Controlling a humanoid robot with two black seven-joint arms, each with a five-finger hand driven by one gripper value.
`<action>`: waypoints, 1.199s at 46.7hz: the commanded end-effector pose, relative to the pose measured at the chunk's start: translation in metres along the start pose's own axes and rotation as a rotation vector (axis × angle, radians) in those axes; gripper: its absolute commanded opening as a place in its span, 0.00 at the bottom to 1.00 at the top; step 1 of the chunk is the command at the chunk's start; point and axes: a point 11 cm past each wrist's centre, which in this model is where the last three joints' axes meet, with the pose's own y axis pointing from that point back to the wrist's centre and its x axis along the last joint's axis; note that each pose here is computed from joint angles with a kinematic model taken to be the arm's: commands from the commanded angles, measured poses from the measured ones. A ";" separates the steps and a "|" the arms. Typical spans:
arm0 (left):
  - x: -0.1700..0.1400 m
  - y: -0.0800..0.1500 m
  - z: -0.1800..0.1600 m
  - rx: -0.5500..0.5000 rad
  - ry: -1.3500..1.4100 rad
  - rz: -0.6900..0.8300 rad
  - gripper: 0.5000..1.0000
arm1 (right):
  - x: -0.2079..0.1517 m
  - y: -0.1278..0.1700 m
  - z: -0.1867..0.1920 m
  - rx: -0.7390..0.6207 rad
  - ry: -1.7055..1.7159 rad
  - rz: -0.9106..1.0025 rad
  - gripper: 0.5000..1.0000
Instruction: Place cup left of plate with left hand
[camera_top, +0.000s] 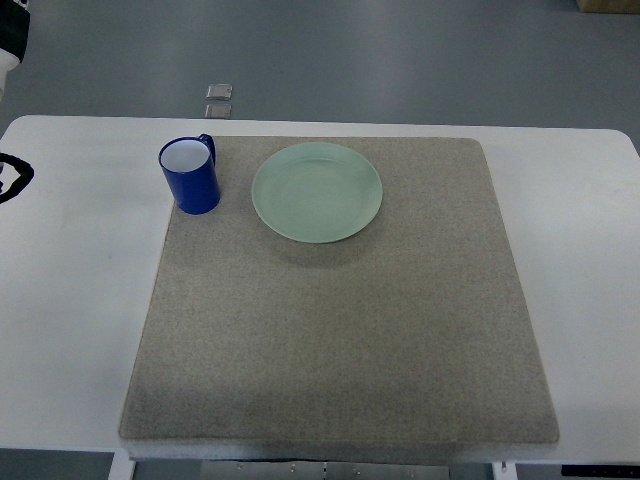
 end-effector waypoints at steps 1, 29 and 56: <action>0.005 0.000 -0.011 0.028 -0.034 0.079 0.98 | 0.000 0.000 0.000 0.000 0.000 0.000 0.86; -0.050 0.019 -0.097 0.207 0.234 -0.025 0.98 | 0.000 0.000 0.000 0.000 0.000 0.000 0.86; -0.053 0.015 -0.092 0.183 0.283 -0.069 1.00 | 0.000 0.000 0.000 0.000 0.000 0.000 0.86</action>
